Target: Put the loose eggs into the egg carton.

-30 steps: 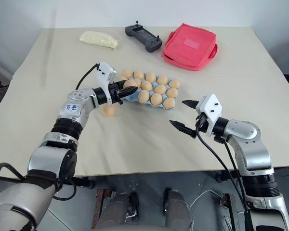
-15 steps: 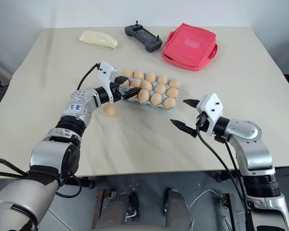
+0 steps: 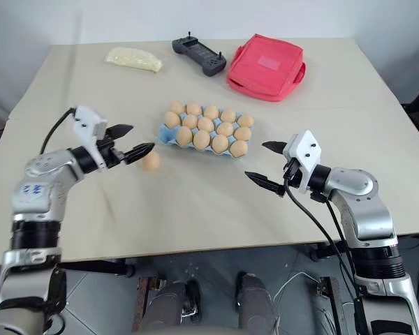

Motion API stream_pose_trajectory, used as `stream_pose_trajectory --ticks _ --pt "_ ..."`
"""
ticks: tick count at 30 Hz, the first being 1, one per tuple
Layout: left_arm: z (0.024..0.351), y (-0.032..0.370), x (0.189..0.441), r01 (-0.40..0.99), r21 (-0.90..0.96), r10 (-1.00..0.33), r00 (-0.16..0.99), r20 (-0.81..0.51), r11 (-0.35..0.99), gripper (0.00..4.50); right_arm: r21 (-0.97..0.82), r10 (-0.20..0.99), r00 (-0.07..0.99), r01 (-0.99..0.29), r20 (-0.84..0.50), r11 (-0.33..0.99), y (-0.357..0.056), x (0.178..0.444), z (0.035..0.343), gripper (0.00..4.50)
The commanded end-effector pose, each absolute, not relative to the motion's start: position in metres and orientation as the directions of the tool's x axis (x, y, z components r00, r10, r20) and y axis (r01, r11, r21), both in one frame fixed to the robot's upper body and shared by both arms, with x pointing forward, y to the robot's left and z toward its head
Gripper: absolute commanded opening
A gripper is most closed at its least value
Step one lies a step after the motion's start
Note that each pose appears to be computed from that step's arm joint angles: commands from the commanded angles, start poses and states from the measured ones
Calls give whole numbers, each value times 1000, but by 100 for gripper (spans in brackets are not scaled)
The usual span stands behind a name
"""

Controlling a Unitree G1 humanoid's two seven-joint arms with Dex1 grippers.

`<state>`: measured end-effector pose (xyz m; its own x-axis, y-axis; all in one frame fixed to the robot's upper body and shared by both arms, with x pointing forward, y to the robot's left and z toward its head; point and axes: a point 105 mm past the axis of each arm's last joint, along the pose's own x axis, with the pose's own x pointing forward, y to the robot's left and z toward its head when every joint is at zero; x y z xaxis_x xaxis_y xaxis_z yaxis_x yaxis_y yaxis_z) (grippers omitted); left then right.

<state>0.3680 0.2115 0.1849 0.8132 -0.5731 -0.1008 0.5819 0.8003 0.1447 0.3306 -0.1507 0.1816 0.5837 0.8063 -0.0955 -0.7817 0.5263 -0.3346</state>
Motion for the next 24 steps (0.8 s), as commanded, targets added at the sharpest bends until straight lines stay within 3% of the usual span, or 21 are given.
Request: stream_pose_trajectory --ticks 1,13,19,24 --pt "201 222 344 553 154 -551 833 -58 819 445 -370 831 552 -788 -71 492 -145 330 193 450" --pt "166 261 279 372 54 -364 925 -113 927 445 -364 852 517 -812 -85 456 -140 333 193 450" --pt "161 268 261 314 36 -308 943 -128 949 445 -365 857 508 -817 -87 447 -139 335 194 450" --pt "164 260 267 324 46 -317 941 -117 945 445 -365 864 495 -823 -87 435 -135 338 194 450"
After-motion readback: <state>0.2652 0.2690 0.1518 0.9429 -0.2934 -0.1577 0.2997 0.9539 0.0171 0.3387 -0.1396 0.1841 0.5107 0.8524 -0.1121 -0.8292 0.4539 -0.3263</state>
